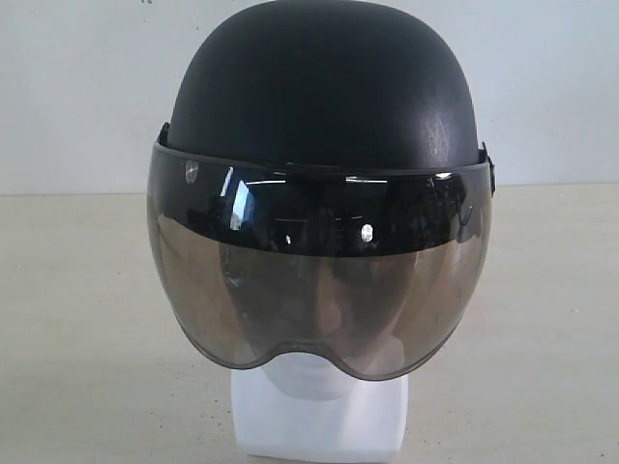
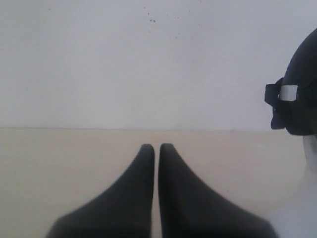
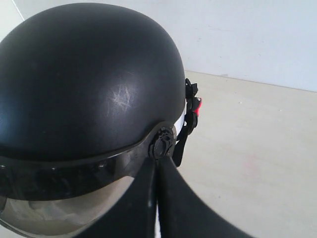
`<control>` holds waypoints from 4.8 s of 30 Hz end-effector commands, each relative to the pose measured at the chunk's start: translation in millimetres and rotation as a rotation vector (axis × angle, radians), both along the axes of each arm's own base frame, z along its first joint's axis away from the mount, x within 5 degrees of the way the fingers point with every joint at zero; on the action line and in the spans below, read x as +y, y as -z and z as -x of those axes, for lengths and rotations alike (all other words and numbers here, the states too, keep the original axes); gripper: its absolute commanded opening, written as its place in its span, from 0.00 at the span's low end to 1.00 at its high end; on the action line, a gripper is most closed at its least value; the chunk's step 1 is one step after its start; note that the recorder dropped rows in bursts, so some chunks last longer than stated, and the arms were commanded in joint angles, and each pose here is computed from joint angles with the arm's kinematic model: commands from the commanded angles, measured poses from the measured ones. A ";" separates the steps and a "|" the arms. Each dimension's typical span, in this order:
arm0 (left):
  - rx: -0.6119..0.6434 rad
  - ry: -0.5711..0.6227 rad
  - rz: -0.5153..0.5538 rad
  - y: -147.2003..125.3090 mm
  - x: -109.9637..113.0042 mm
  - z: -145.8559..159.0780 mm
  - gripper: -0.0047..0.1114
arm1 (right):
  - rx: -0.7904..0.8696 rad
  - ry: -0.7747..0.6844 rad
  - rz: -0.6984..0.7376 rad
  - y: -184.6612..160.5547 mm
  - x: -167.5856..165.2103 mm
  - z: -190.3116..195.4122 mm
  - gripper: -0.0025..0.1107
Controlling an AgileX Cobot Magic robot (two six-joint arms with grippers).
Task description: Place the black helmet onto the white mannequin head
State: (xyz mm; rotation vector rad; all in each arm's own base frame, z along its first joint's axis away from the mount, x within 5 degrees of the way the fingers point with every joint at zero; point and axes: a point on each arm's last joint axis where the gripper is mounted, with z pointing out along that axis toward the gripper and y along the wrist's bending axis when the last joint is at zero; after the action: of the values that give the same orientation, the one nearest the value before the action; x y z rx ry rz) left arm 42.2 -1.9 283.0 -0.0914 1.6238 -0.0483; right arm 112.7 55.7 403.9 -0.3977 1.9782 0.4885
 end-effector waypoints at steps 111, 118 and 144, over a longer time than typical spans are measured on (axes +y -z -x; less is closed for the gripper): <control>0.146 -0.006 0.050 96.1 2.1 -12.5 0.08 | -0.205 0.474 0.102 221.2 -53.3 59.1 0.02; 0.146 -0.006 0.047 96.1 2.1 -12.5 0.08 | -0.209 0.474 0.101 220.9 -53.3 59.1 0.02; 0.146 -0.006 0.047 96.1 2.1 -12.5 0.08 | -0.209 0.474 0.101 220.9 -53.3 59.1 0.02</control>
State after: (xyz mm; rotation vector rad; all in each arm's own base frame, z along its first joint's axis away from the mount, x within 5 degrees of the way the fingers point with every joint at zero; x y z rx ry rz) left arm 54.7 0.3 187.8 -0.1451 1.7690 -0.0783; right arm 53.9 3.1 182.3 -0.0283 1.8274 0.0594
